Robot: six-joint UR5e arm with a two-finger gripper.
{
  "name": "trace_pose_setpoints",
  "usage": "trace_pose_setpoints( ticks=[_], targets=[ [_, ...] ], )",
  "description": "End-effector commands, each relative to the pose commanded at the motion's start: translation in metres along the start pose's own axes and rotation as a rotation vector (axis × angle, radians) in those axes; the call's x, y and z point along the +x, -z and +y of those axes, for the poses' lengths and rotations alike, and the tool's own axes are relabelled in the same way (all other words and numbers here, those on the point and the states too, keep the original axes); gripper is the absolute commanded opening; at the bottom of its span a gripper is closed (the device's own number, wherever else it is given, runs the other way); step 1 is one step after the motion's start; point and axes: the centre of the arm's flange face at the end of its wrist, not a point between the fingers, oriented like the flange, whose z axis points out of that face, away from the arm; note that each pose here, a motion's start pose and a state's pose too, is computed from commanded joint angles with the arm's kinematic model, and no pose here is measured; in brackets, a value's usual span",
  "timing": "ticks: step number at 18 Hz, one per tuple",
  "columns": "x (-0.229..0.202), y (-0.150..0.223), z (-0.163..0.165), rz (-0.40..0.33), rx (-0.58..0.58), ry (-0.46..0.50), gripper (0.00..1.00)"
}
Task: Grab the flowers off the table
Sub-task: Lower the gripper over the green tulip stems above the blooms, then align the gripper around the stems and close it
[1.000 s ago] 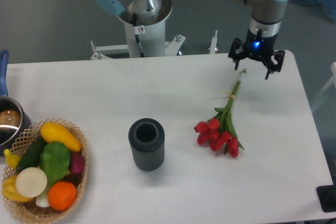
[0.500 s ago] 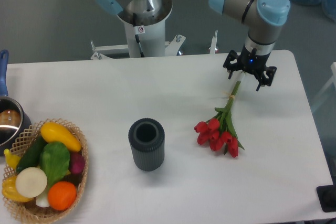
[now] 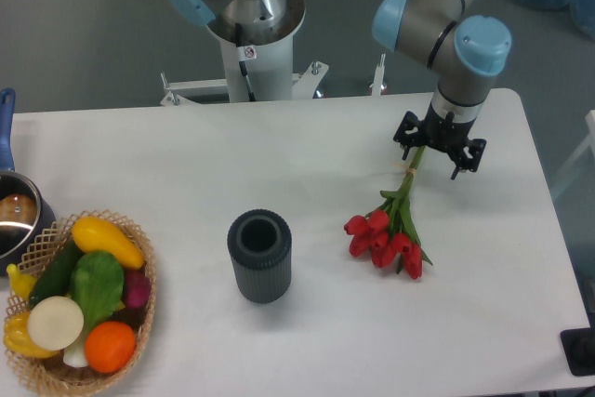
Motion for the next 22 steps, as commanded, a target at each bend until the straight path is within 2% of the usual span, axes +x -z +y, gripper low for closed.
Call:
trace_pose_setpoints(
  ticks=[22],
  targets=[
    [0.016, -0.032, -0.011, 0.068, -0.007, -0.025, 1.0]
  ],
)
